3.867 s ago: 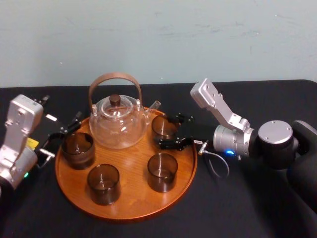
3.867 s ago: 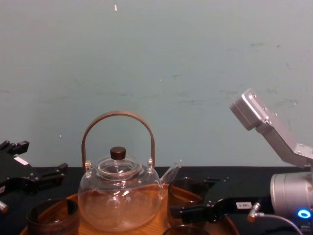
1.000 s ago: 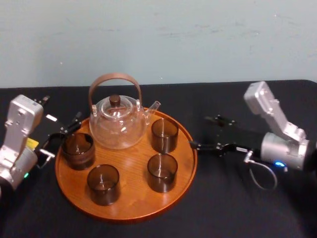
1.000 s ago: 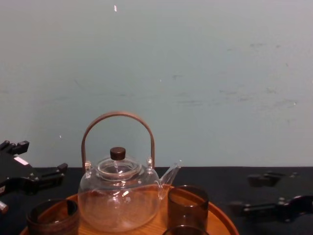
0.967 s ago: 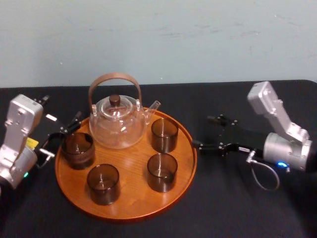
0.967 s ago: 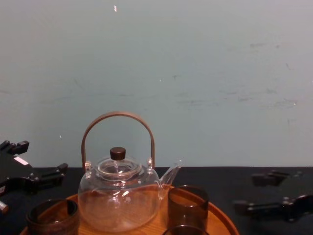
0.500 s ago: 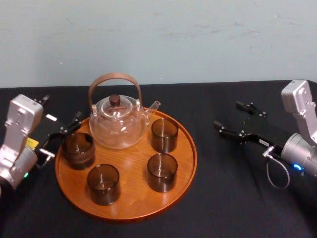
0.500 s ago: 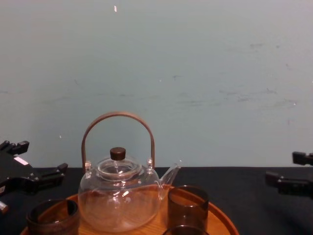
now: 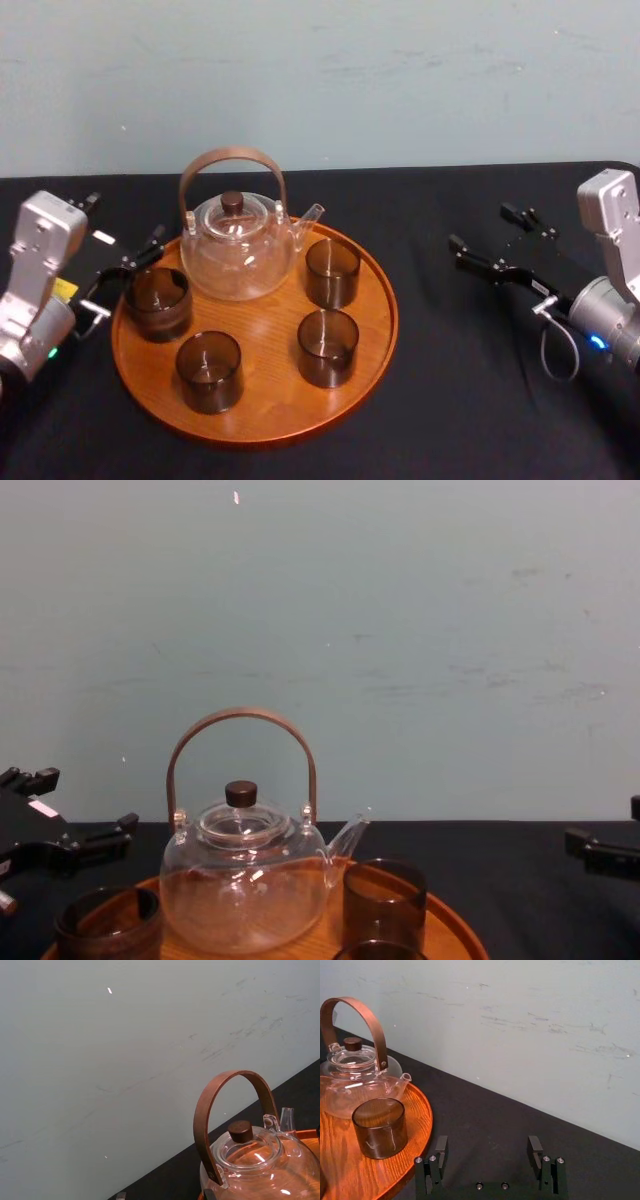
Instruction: Pick up the glass from the table and place it on the tray.
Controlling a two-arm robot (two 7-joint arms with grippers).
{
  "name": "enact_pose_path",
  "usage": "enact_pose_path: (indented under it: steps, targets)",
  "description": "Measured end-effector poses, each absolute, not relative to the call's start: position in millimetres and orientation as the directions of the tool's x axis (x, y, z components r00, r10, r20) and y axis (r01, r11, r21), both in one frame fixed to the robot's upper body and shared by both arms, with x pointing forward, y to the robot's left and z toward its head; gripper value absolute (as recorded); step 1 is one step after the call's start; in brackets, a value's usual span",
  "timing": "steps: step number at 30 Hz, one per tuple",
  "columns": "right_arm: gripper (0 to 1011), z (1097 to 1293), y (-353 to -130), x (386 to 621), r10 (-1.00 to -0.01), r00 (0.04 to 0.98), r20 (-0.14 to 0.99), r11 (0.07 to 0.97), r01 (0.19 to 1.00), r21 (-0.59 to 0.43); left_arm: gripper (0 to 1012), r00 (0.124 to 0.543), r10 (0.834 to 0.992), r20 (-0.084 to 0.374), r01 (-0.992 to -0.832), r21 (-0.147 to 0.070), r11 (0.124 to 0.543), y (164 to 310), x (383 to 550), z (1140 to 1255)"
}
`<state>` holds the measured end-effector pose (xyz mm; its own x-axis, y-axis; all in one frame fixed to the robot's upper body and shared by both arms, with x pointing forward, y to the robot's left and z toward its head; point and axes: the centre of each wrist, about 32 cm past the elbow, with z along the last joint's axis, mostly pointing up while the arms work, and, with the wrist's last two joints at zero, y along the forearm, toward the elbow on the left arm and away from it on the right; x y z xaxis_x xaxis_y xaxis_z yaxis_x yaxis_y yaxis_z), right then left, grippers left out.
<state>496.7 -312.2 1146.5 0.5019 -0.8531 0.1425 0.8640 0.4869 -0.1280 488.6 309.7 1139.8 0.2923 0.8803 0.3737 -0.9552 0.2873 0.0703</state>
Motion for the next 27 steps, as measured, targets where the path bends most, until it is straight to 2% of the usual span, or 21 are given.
enact_pose_path:
  steps: [27]
  targets:
    - [1002,1147.5,-312.3,497.4,-0.848,0.511,0.142,0.496,0.859,-0.129,1001,0.292,0.88,0.374,-0.955,0.07,0.287,309.7,488.6,1139.8]
